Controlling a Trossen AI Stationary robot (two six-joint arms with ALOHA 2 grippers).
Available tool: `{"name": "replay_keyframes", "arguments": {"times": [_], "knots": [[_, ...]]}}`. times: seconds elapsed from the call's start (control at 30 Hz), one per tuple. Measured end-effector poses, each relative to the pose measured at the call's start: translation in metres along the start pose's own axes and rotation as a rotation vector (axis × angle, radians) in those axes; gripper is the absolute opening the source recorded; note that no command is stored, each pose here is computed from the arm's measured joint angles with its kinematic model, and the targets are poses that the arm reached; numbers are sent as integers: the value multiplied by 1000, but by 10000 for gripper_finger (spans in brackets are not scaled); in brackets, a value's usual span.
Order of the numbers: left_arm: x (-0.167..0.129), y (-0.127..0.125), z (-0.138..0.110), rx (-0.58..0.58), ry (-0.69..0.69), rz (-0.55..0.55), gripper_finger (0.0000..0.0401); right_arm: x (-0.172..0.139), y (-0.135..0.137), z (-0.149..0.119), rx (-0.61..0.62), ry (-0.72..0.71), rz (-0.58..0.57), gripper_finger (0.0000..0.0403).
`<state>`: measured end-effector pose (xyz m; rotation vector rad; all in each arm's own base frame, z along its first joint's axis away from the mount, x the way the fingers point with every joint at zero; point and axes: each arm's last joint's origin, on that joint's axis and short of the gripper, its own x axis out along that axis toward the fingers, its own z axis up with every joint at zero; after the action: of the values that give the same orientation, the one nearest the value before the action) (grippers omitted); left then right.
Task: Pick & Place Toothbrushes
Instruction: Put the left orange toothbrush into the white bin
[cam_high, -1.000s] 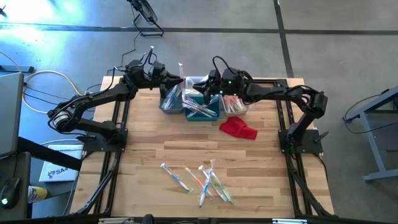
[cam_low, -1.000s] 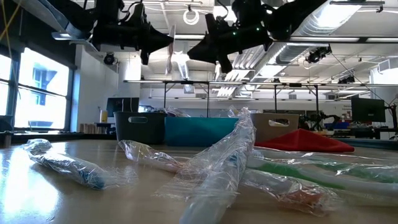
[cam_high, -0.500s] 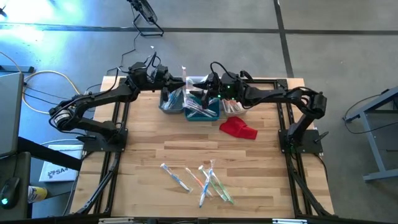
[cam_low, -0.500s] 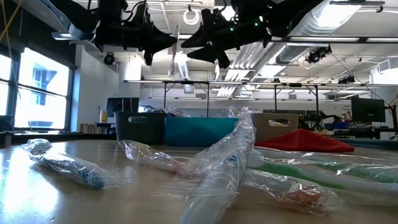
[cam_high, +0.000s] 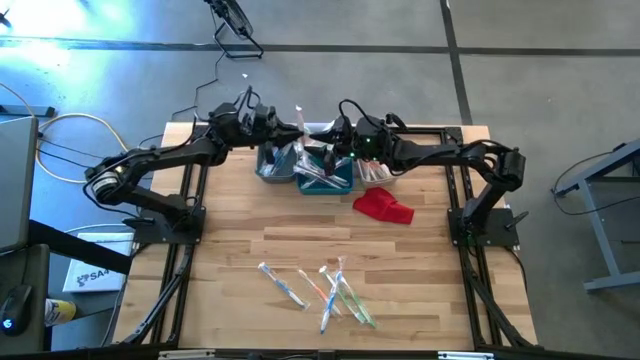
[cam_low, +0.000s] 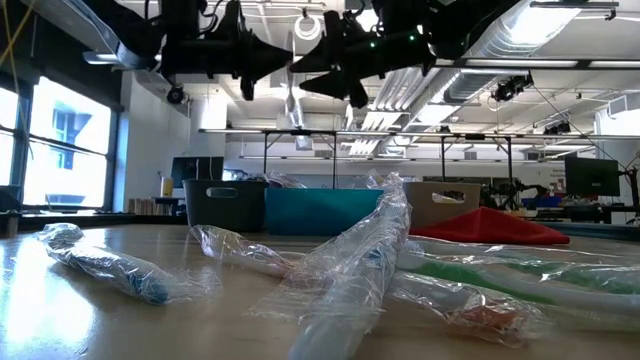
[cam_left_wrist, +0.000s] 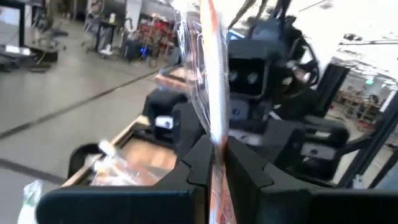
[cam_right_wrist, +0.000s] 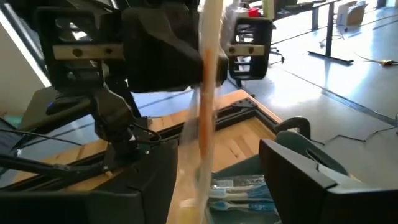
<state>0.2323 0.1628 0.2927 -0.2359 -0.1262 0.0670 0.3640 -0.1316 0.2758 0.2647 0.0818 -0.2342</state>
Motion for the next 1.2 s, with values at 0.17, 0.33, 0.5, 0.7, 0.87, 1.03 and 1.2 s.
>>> {"name": "replay_keyframes", "arguments": {"times": [0.17,0.33,0.5,0.7,0.87,1.03,1.2], "knots": [[4,-6,-2,7,-2,-14,28,0,2,2,-3,-11,45,204],[8,-11,-5,21,0,-14,28,0,2,2,-3,-8,52,190],[10,-7,-9,9,11,-3,28,0,4,1,-4,-6,60,163],[11,-7,-10,7,13,-4,28,0,4,1,-4,-5,62,101],[11,-7,-10,7,13,-5,28,0,4,1,-7,-6,60,48],[11,-7,-10,7,15,-8,28,0,4,1,-11,-5,59,13],[11,-7,-10,7,15,-7,28,0,4,1,-11,-5,59,13]]}}
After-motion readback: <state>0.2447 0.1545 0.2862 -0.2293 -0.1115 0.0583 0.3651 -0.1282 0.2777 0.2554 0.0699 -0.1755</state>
